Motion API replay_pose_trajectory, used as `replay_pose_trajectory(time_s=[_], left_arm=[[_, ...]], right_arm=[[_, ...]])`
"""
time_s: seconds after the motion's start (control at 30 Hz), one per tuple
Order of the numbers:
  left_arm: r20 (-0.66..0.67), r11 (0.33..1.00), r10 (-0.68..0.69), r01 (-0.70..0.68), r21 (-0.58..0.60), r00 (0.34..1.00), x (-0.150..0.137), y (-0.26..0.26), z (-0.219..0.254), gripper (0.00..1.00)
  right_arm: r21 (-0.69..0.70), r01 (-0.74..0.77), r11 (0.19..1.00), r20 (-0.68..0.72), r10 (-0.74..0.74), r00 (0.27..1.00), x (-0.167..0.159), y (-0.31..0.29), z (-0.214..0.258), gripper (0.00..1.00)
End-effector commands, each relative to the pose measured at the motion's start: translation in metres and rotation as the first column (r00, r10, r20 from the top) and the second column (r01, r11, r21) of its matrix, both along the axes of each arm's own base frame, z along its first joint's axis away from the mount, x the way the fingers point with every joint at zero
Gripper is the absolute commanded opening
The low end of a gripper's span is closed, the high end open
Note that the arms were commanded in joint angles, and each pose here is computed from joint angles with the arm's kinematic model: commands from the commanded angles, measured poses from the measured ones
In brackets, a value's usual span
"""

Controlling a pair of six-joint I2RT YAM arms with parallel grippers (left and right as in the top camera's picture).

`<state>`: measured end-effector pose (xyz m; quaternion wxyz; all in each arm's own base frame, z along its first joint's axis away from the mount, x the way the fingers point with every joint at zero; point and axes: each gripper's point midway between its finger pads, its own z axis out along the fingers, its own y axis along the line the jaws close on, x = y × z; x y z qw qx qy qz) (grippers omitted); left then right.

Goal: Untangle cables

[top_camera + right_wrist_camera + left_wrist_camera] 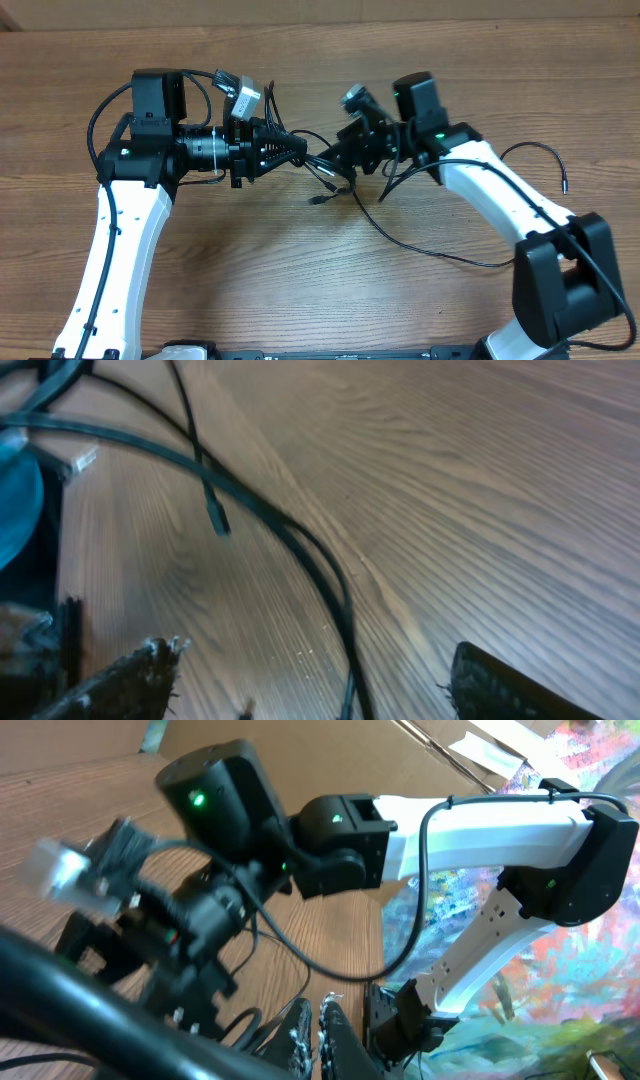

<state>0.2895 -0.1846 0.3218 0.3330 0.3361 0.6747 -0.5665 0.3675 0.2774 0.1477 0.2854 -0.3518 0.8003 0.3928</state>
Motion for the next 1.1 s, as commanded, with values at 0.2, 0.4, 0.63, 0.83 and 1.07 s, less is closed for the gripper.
replay_pose_trajectory(time_s=[0.2,0.4,0.63,0.83,1.07], left_arm=[[-0.024,1.0,-0.015,0.014,-0.026,1.0,-0.005,-0.001,0.014,0.04],[-0.025,1.0,-0.015,0.014,-0.026,1.0,-0.005,-0.001,0.014,0.04],[-0.02,1.0,-0.008,0.008,-0.019,1.0,-0.004,-0.001,0.013,0.04],[-0.02,0.983,0.135,-0.131,0.129,0.991,0.019,0.007,-0.012,0.04],[-0.124,0.823,0.473,-0.388,0.415,0.872,0.053,0.037,-0.065,0.11]], right_arm=[[-0.166,0.119,0.979,0.191,-0.086,0.978,0.041,0.001,-0.031,0.04],[-0.241,0.502,0.83,0.209,-0.461,0.863,0.096,-0.068,-0.033,0.04],[-0.312,0.726,0.613,-0.029,-0.77,0.638,0.106,-0.215,-0.059,0.04],[-0.324,0.698,0.639,-0.173,-0.765,0.62,0.086,-0.234,-0.068,0.04],[-0.36,0.729,0.582,-0.21,-0.812,0.545,0.066,-0.252,-0.05,0.04]])
